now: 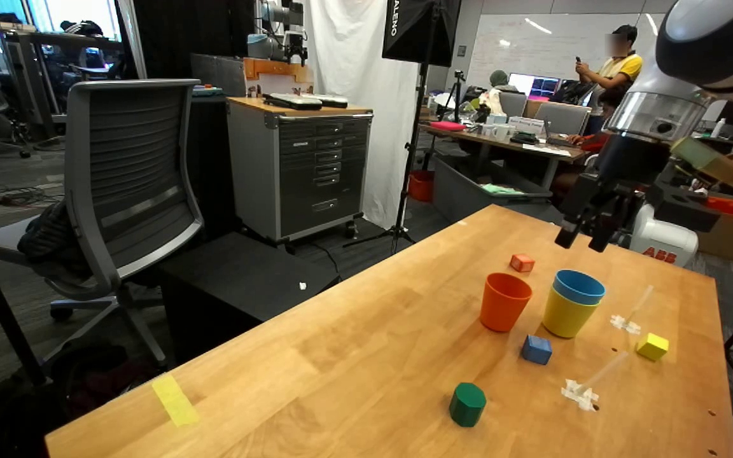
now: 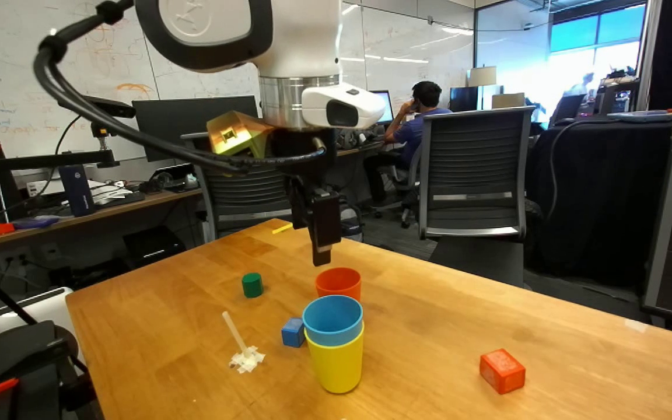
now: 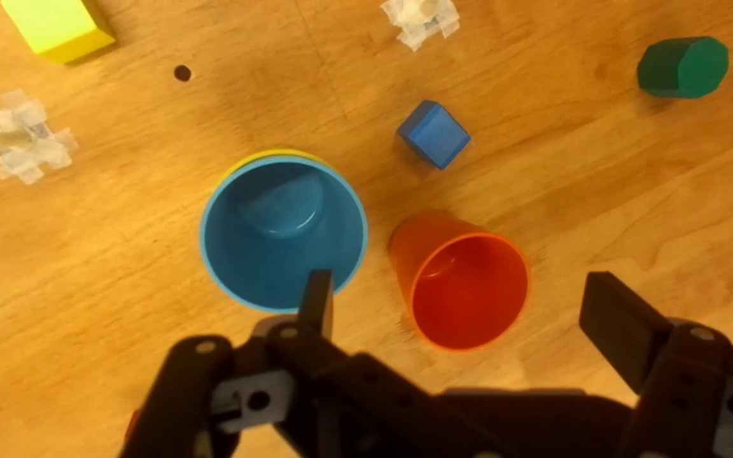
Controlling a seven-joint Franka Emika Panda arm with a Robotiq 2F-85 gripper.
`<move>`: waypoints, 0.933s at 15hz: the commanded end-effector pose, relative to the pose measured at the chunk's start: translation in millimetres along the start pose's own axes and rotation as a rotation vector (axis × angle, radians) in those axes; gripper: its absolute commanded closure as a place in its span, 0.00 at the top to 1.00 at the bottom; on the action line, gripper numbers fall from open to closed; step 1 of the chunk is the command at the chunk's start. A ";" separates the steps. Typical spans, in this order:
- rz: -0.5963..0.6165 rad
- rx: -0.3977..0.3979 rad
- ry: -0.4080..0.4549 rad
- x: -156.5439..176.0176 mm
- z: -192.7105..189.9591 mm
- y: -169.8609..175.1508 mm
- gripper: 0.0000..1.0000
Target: Put the blue cup in the yellow cup then put both cups in the orange cup
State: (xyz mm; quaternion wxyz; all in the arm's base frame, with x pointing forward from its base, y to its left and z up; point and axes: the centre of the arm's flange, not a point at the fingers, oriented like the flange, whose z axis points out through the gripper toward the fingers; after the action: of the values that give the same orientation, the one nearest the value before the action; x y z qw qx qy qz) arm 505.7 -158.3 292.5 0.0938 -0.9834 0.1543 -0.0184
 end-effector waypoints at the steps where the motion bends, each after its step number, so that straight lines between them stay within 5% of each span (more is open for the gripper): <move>1: 0.000 -0.005 0.017 -7.7 5.3 -4.0 1.00; 14: -0.002 -0.057 -0.068 -8.6 43.6 24.8 1.00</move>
State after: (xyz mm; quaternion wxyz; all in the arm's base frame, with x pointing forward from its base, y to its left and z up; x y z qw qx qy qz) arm 489.3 -168.2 253.2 0.0728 -0.9848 0.1572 0.0125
